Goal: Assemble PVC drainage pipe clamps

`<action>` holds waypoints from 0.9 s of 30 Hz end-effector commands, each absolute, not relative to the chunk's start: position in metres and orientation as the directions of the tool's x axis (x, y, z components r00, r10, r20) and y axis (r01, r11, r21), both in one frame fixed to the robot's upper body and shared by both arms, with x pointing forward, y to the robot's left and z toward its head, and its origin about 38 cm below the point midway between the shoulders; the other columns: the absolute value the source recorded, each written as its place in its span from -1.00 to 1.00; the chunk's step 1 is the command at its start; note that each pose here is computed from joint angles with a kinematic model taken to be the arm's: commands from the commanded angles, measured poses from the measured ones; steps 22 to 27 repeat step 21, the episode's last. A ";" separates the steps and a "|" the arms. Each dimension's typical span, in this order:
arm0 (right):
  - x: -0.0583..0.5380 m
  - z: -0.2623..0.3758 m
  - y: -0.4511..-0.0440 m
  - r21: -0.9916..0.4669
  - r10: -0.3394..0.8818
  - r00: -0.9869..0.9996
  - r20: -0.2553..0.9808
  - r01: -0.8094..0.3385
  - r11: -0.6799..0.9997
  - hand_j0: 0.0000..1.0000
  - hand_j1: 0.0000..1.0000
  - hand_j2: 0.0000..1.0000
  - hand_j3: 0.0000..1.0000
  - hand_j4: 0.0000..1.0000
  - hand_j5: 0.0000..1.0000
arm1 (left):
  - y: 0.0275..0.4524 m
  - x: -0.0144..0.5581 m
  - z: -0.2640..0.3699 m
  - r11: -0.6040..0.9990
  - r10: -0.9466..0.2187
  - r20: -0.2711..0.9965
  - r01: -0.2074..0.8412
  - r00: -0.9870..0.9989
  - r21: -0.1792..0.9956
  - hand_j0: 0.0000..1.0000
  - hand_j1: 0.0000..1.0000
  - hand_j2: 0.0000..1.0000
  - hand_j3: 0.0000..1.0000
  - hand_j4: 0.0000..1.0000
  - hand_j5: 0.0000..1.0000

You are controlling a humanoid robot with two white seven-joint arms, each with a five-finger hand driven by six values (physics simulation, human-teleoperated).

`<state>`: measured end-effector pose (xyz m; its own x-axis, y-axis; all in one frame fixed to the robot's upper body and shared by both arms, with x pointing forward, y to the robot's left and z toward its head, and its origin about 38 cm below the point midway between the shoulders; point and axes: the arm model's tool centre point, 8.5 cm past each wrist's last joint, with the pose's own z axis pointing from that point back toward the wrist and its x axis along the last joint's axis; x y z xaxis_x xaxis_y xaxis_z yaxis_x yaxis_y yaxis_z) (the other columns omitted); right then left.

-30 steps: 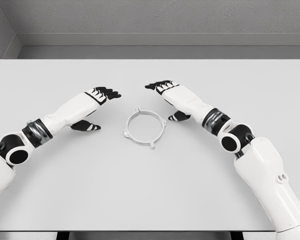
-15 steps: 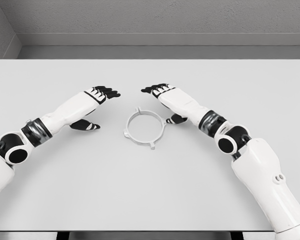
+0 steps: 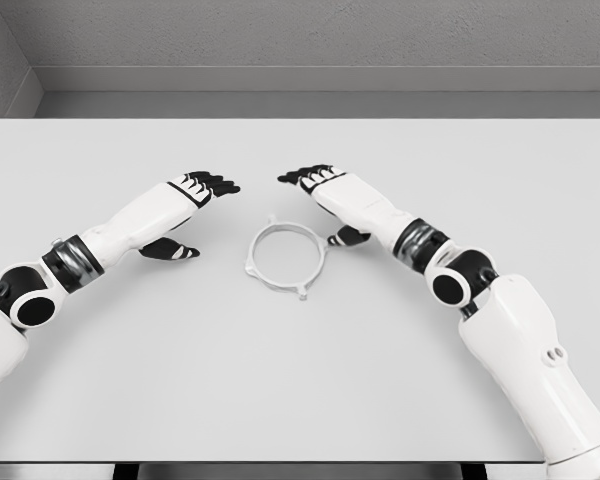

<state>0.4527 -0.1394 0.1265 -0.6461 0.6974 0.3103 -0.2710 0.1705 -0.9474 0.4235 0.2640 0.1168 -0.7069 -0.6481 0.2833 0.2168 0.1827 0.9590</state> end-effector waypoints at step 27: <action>0.368 0.198 -0.353 -0.975 0.836 -0.530 0.140 0.075 0.210 1.00 1.00 1.00 1.00 1.00 1.00 | 0.384 0.433 0.164 0.180 -0.807 0.217 0.121 -0.549 0.976 1.00 1.00 1.00 1.00 1.00 1.00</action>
